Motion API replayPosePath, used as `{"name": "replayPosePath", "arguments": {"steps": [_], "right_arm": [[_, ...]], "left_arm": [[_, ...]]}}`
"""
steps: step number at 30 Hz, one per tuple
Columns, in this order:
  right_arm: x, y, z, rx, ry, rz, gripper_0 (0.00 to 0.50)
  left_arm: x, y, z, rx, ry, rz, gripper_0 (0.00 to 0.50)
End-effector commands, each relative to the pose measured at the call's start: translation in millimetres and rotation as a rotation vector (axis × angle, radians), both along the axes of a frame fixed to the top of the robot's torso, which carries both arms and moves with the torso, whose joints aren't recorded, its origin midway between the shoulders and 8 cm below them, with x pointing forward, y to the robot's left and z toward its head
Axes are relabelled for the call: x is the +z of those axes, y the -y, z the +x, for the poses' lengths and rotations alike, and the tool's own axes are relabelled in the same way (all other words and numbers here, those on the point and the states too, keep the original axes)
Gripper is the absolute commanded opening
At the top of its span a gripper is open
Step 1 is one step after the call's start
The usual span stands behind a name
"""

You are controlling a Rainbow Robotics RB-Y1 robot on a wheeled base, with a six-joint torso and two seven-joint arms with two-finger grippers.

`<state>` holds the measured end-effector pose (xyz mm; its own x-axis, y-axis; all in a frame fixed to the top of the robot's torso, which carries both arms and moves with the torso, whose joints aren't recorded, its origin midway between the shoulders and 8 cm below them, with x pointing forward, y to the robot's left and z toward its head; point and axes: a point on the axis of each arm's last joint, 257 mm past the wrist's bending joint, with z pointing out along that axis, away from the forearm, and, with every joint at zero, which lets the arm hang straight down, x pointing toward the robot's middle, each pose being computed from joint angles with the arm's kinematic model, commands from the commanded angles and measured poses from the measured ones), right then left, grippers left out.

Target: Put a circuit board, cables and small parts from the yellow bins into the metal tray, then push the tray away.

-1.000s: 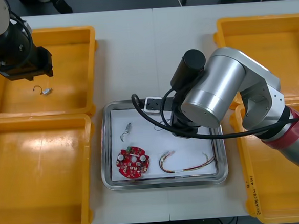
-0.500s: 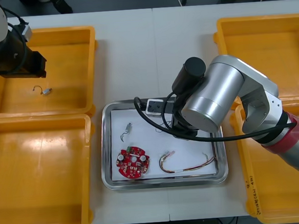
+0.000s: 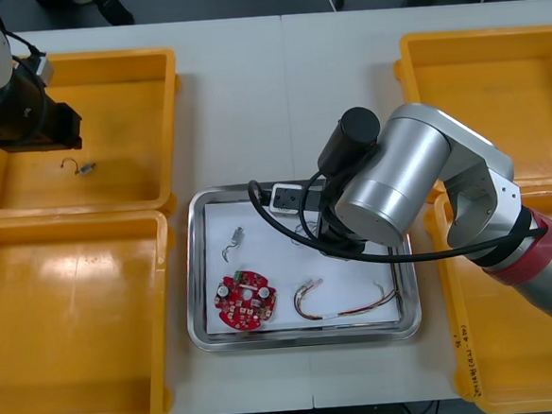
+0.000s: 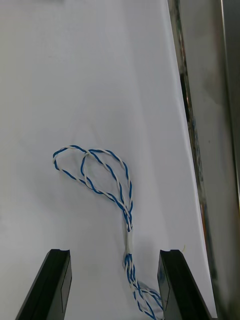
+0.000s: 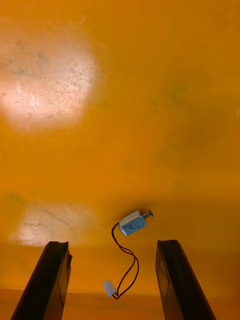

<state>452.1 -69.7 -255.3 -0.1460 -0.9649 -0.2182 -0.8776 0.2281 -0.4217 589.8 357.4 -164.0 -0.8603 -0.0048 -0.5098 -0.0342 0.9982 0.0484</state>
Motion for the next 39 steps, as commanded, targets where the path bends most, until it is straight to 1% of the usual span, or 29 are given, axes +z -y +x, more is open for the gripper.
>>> {"name": "replayPosePath", "arguments": {"steps": [1,5,9,12,14,16,20,26,28,32,39], "right_arm": [[-1,-12,-5,-0.028,-0.004,0.039,0.500],[0,-12,-5,-0.034,-0.004,0.043,0.500],[4,-12,-4,-0.040,0.001,0.049,0.500],[12,-13,0,-0.044,0.012,0.053,0.500],[18,-14,1,-0.049,0.007,0.058,0.500],[24,-13,0,-0.060,-0.007,0.064,0.500],[46,-11,-3,-0.089,-0.055,0.082,0.500],[73,-2,-4,-0.128,-0.084,0.086,0.500],[84,0,-3,-0.138,-0.092,0.106,0.500],[105,8,-2,-0.173,-0.112,0.134,0.500],[144,20,16,-0.236,-0.063,0.234,0.500]], "left_arm": [[31,-9,14,-0.017,0.075,-0.008,0.500],[20,-5,14,-0.022,0.075,-0.028,0.500],[8,0,15,-0.029,0.083,-0.050,0.500],[2,3,14,-0.034,0.081,-0.057,0.500],[-4,4,13,-0.036,0.074,-0.058,0.500],[-8,4,11,-0.037,0.067,-0.055,0.500],[-21,4,7,-0.041,0.055,-0.053,0.500],[-35,10,7,-0.049,0.058,-0.064,0.500],[-39,11,7,-0.051,0.058,-0.061,0.500],[-48,17,5,-0.057,0.056,-0.074,0.500],[-62,22,4,-0.062,0.061,-0.092,0.500]]}}
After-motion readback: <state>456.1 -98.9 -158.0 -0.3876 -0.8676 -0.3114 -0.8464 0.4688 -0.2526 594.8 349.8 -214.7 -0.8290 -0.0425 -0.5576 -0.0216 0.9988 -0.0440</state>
